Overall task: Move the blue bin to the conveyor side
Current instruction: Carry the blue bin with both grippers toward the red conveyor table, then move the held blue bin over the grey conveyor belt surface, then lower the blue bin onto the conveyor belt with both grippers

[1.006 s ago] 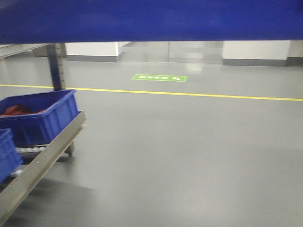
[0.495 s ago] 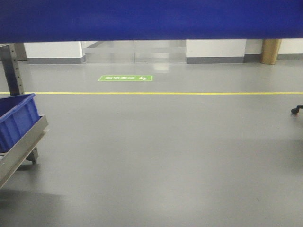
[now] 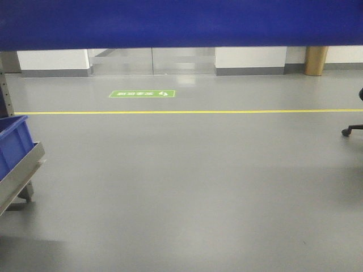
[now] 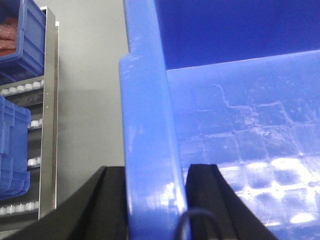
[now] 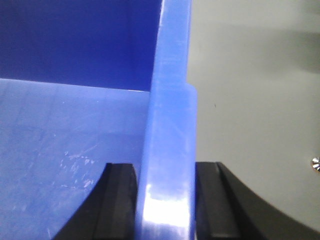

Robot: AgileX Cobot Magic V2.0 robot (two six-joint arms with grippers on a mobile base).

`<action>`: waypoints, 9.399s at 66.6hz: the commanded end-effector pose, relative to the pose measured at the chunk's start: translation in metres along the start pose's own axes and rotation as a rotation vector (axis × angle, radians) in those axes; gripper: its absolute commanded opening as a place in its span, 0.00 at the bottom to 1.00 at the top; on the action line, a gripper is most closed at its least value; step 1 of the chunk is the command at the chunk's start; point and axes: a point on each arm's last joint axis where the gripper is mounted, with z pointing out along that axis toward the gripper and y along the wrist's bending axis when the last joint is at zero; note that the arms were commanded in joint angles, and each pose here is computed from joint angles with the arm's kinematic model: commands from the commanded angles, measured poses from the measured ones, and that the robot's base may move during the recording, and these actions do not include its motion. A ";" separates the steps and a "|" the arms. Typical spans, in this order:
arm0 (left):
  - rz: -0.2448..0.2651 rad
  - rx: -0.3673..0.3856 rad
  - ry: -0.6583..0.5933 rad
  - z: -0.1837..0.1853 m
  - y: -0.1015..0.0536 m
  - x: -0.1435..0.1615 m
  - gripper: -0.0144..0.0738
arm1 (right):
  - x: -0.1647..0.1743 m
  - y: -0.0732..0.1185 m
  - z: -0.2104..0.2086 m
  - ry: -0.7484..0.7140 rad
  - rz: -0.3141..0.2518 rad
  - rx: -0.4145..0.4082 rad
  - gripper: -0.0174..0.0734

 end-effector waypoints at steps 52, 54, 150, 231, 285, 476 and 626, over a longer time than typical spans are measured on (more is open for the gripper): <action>0.001 0.045 -0.117 -0.011 -0.003 -0.009 0.14 | -0.011 0.001 -0.011 -0.134 -0.022 -0.024 0.10; 0.001 0.045 -0.117 -0.011 -0.003 -0.009 0.14 | -0.011 0.001 -0.011 -0.134 -0.022 -0.024 0.10; 0.009 0.021 -0.123 -0.011 -0.001 -0.009 0.14 | -0.019 0.002 -0.013 -0.228 -0.022 -0.041 0.10; 0.009 0.021 -0.123 -0.011 -0.001 -0.009 0.14 | -0.019 0.002 -0.013 -0.230 -0.022 -0.041 0.10; 0.009 0.021 -0.123 -0.011 -0.001 -0.009 0.14 | -0.019 0.002 -0.013 -0.230 -0.022 -0.041 0.10; -0.053 0.117 -0.089 0.122 -0.027 -0.048 0.14 | -0.034 -0.002 0.114 -0.017 0.014 0.025 0.10; -0.091 0.060 -0.602 -0.006 0.018 0.221 0.16 | 0.221 -0.029 0.006 -0.453 0.003 -0.040 0.11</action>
